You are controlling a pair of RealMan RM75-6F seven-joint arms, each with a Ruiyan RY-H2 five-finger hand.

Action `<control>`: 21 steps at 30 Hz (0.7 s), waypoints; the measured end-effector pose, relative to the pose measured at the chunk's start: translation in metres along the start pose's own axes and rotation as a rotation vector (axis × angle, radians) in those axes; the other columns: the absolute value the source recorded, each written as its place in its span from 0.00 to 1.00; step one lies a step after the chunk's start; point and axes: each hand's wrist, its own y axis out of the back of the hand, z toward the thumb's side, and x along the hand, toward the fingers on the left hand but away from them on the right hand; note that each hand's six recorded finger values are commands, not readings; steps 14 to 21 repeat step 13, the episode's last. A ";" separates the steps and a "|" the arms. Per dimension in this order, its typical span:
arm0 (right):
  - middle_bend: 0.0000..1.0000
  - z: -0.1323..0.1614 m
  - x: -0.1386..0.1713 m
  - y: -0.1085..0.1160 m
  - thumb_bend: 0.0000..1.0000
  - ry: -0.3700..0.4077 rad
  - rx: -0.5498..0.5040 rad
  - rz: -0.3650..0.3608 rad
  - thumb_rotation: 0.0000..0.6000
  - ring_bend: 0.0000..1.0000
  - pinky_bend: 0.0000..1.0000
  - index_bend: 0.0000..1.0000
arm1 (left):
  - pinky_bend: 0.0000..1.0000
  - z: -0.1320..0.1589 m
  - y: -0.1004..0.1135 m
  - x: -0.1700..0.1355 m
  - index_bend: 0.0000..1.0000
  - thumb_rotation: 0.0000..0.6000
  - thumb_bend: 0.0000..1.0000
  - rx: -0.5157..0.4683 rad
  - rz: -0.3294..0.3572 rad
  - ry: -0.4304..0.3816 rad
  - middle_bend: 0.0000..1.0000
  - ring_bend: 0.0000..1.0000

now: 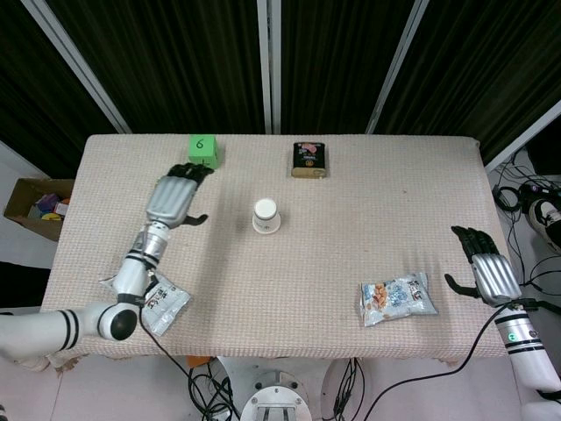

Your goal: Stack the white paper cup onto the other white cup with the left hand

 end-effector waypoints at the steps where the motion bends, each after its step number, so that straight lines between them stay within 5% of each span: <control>1: 0.09 0.001 0.000 0.003 0.26 0.004 0.001 0.000 1.00 0.00 0.00 0.00 | 0.16 -0.017 0.001 -0.011 0.21 1.00 0.18 0.007 0.014 0.037 0.19 0.13; 6: 0.09 0.008 0.005 0.018 0.27 0.040 -0.013 0.013 1.00 0.00 0.00 0.00 | 0.15 -0.095 -0.002 -0.086 0.22 1.00 0.18 0.067 0.064 0.212 0.19 0.13; 13: 0.09 0.020 0.017 0.026 0.27 0.075 -0.028 -0.005 1.00 0.00 0.00 0.00 | 0.15 -0.139 -0.013 -0.192 0.22 1.00 0.17 0.163 0.093 0.307 0.19 0.13; 21: 0.09 0.020 0.017 0.026 0.27 0.075 -0.028 -0.005 1.00 0.00 0.00 0.00 | 0.15 -0.139 -0.013 -0.192 0.22 1.00 0.17 0.163 0.093 0.307 0.19 0.13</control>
